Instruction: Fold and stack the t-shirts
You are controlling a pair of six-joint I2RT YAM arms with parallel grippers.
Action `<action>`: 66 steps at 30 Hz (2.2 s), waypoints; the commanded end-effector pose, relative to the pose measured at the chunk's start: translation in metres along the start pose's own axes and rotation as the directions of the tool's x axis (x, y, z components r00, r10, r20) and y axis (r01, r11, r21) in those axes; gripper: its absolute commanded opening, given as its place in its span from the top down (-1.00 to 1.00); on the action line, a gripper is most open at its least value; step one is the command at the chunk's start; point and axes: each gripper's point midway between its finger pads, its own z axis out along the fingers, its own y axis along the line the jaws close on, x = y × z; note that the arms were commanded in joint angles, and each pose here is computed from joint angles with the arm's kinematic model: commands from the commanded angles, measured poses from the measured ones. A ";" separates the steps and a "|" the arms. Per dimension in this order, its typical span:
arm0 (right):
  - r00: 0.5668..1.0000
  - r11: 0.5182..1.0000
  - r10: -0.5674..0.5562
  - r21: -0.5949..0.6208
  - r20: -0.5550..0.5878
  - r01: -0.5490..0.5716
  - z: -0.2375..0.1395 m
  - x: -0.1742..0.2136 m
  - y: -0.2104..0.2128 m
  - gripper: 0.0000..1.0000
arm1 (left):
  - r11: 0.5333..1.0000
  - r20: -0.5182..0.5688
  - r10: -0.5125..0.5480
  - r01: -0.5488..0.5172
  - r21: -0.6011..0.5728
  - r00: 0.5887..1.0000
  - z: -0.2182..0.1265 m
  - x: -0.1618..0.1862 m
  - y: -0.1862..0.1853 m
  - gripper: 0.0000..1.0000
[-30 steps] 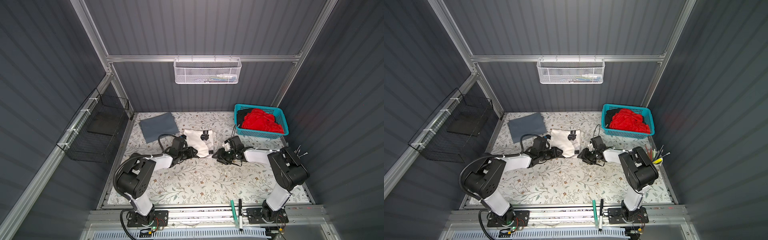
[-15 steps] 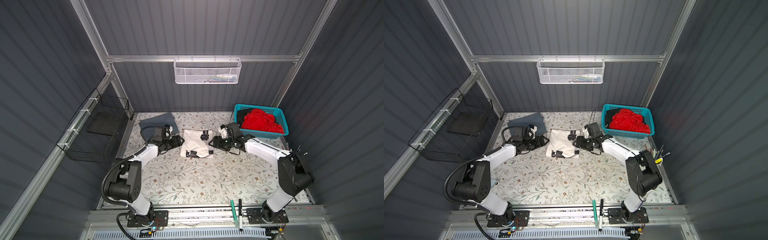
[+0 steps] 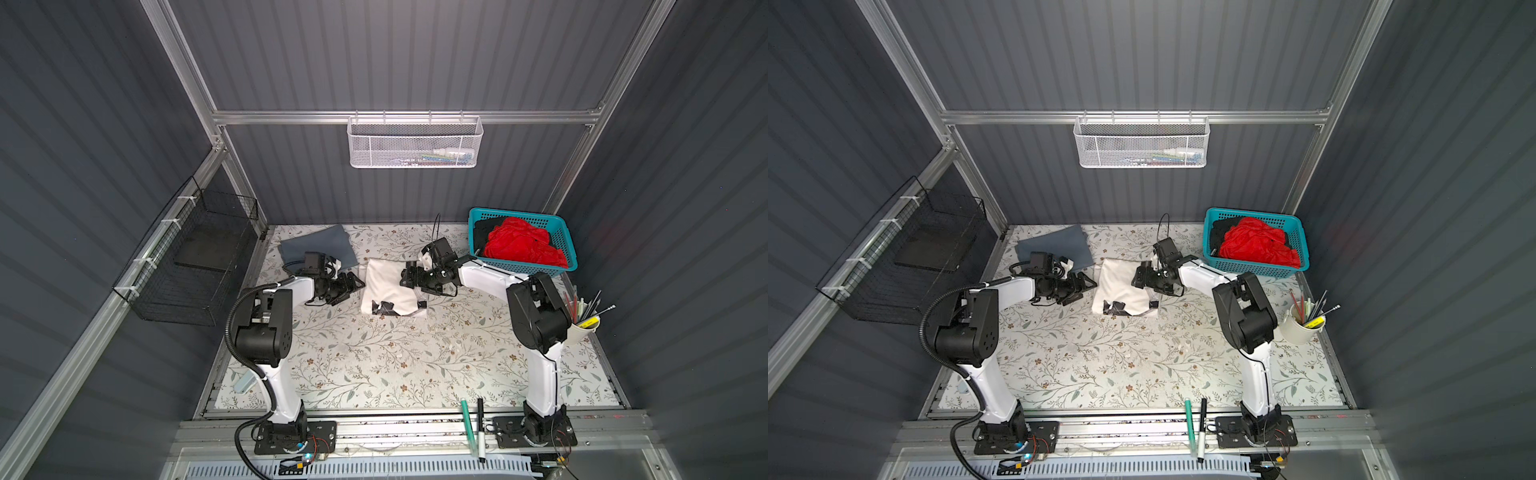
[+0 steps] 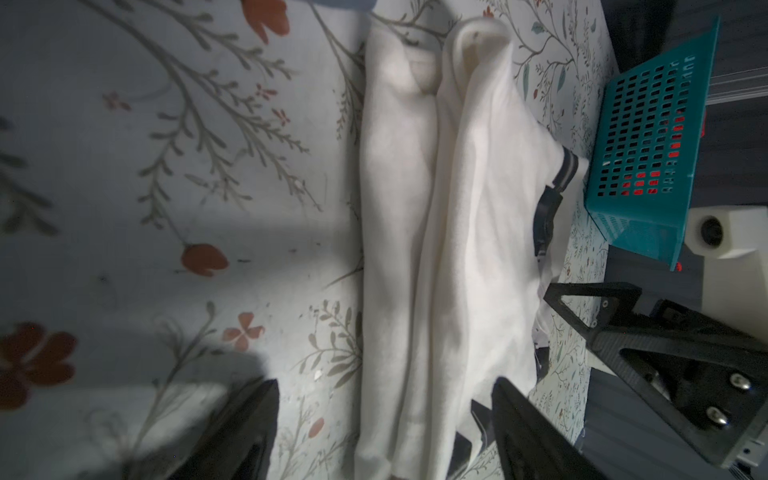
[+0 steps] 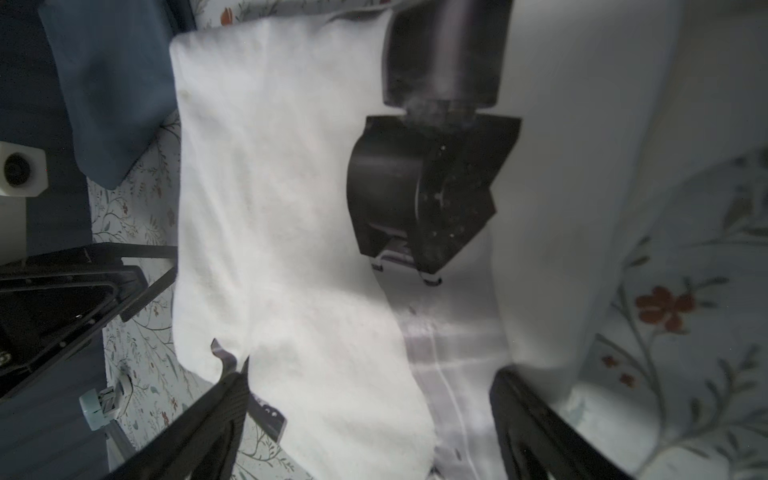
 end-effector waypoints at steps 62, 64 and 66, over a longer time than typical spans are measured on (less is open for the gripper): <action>0.986 0.985 -0.027 -0.164 0.164 0.054 -0.110 0.050 0.022 -0.98 | 0.962 -0.102 0.162 -0.180 -0.206 0.981 0.038 -0.044 -0.060 1.00; 0.982 0.983 -0.021 -0.173 0.188 0.054 -0.122 0.053 0.025 -0.98 | 0.951 -0.107 0.174 -0.195 -0.239 0.979 0.035 -0.051 -0.062 1.00; 0.979 0.980 -0.025 -0.186 0.203 0.064 -0.132 0.055 0.030 -0.98 | 0.938 -0.097 0.198 -0.217 -0.269 0.975 0.033 -0.062 -0.066 1.00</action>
